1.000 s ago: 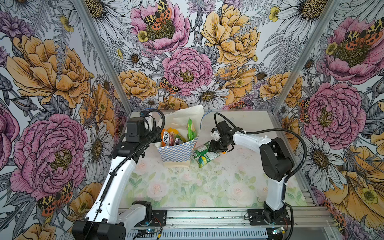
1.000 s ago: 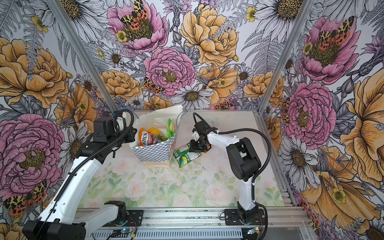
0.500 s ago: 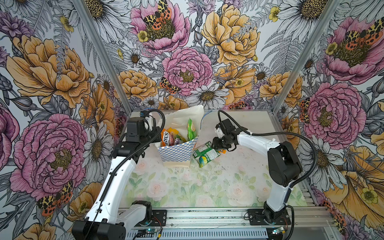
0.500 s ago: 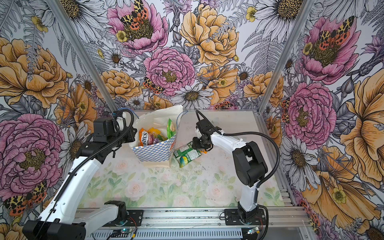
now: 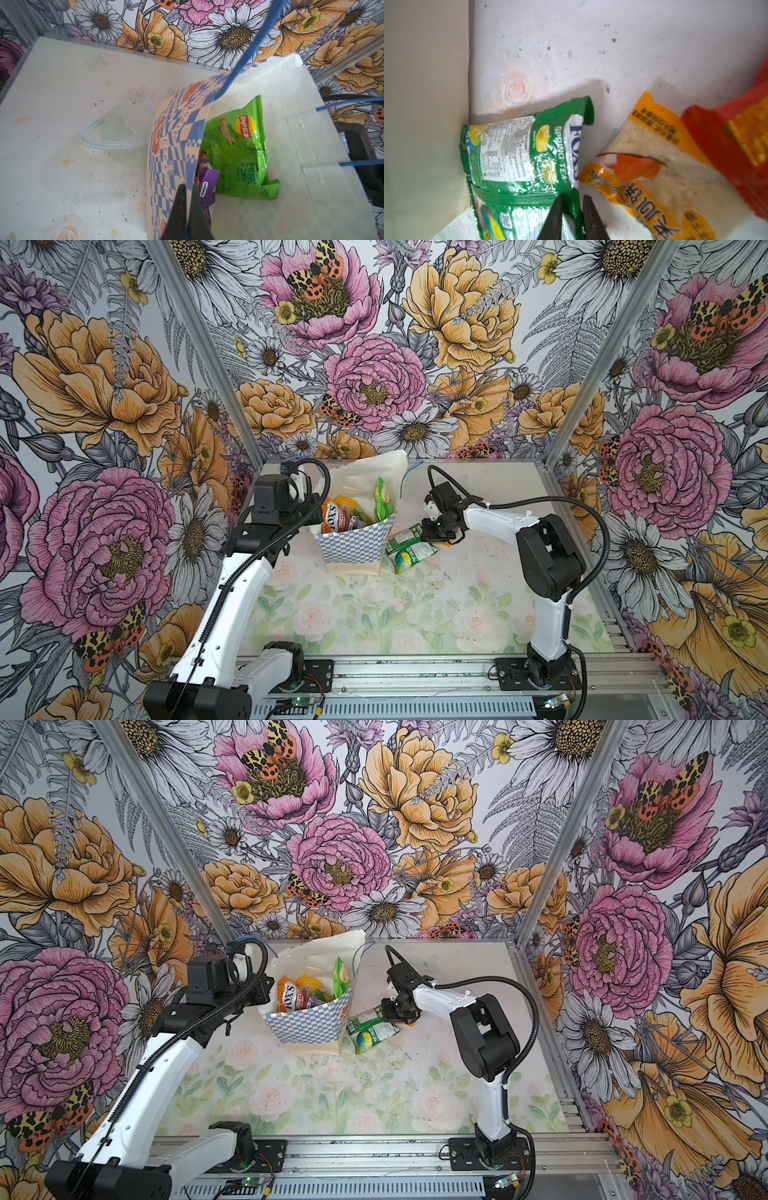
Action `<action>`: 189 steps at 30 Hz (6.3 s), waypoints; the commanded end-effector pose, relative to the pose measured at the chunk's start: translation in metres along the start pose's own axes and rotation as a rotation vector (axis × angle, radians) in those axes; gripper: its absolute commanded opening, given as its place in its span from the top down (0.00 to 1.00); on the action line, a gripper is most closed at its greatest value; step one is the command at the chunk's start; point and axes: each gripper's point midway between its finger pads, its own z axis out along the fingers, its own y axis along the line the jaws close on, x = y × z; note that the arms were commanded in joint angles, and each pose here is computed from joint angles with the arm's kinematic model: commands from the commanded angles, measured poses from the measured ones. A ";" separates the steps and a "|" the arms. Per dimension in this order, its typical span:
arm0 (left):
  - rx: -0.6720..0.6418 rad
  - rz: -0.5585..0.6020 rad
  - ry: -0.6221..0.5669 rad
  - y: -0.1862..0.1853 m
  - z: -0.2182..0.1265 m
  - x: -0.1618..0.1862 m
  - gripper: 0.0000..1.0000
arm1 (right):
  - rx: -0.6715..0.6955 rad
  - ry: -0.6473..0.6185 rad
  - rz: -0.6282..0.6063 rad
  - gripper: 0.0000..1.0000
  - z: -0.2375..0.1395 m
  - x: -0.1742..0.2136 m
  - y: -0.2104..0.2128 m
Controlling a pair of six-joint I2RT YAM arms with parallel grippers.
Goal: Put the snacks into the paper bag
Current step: 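Lower the right gripper onto the green Spring Tea bag and close, then lift the green Spring Tea bag with the right gripper over the paper bag, then lower the green Spring Tea bag into the paper bag with the right gripper, then open the right gripper and withdraw it toward the table snacks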
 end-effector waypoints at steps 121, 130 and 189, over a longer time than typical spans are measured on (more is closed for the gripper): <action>0.090 0.046 -0.117 -0.029 -0.015 -0.024 1.00 | -0.364 -0.425 -0.107 1.00 -0.174 -0.076 0.312; 0.087 0.044 -0.128 -0.029 -0.018 -0.026 1.00 | -0.342 -0.390 -0.108 1.00 -0.137 -0.080 0.314; 0.054 0.038 -0.119 -0.021 -0.012 -0.024 1.00 | -0.064 -0.711 -0.209 0.38 -0.342 -0.056 0.195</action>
